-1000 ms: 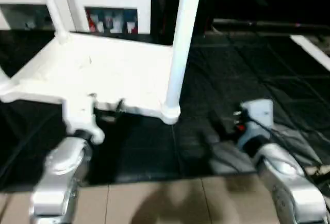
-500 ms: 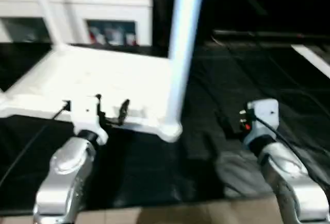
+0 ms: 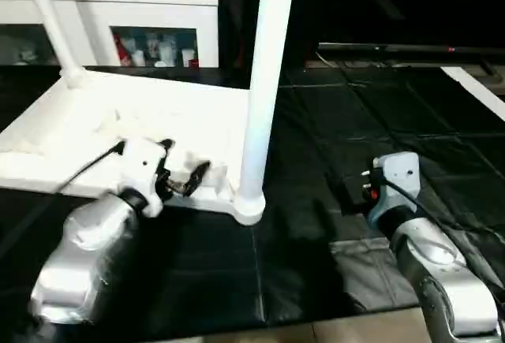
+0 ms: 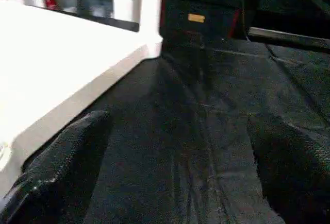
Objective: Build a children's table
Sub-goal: Rotate table base
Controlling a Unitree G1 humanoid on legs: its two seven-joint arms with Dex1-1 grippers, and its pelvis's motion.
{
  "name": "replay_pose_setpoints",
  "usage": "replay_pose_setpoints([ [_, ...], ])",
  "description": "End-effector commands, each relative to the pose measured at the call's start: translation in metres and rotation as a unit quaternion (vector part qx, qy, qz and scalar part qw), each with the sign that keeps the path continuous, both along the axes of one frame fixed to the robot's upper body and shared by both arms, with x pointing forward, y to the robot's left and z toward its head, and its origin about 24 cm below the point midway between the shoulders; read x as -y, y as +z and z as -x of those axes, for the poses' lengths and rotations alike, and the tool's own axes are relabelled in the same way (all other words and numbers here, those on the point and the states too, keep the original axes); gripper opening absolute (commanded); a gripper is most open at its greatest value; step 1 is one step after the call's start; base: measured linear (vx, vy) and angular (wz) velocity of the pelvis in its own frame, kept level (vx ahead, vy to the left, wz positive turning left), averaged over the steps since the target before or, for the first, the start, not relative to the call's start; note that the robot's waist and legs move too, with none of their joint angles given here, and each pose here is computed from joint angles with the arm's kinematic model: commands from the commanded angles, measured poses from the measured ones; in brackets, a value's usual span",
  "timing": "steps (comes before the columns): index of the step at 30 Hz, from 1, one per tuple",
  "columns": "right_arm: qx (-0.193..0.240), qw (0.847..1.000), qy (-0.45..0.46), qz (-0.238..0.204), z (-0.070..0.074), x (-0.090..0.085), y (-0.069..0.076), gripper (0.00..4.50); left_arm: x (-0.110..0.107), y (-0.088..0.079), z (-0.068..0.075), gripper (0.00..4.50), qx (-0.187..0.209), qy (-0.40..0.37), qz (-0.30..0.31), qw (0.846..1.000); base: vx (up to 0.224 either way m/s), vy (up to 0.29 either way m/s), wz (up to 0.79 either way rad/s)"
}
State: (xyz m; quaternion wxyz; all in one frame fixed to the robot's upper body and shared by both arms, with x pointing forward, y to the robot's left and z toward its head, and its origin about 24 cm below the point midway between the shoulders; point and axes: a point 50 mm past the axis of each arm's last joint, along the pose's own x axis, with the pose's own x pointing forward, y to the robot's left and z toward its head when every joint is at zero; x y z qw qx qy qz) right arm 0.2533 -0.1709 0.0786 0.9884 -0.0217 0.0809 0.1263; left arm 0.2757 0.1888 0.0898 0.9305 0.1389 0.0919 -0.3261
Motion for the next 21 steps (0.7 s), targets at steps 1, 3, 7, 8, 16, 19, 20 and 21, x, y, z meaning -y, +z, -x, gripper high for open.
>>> replay_pose_setpoints([
  [1,0.015,1.000,-0.004,0.014,-0.002,0.009,0.004,4.50,-0.005,0.004,-0.009,4.47,-0.026,-0.094,-0.067,0.993,-0.056,-0.007,0.03],
  [3,0.020,1.000,-0.001,0.022,-0.002,0.010,0.005,4.50,-0.008,0.007,-0.014,4.47,-0.028,-0.121,-0.093,0.988,-0.056,-0.010,0.04],
  [7,0.019,1.000,0.003,0.020,-0.001,0.010,0.004,4.50,-0.014,0.011,-0.023,4.19,-0.036,-0.163,-0.131,0.977,0.000,0.000,0.00],
  [8,0.019,1.000,0.006,0.020,0.000,0.010,0.004,4.50,-0.017,0.012,-0.025,4.19,-0.042,-0.178,-0.143,0.973,0.000,0.000,0.00],
  [16,0.023,0.999,0.017,0.022,0.003,0.007,0.003,4.50,-0.021,0.005,-0.045,3.46,-0.116,-0.271,-0.196,0.935,0.000,0.000,0.00],
  [19,0.023,0.999,0.016,0.018,0.004,0.006,0.003,4.50,-0.019,0.004,-0.053,3.26,-0.119,-0.269,-0.196,0.935,0.000,0.000,0.00],
  [20,0.022,0.999,0.017,0.015,0.006,0.005,0.003,4.50,-0.015,0.002,-0.057,3.22,-0.130,-0.278,-0.188,0.933,0.000,0.000,0.00],
  [21,0.022,0.999,0.017,0.015,0.007,0.005,0.002,4.50,-0.014,0.001,-0.058,3.19,-0.138,-0.281,-0.187,0.931,0.000,0.000,0.00],
])
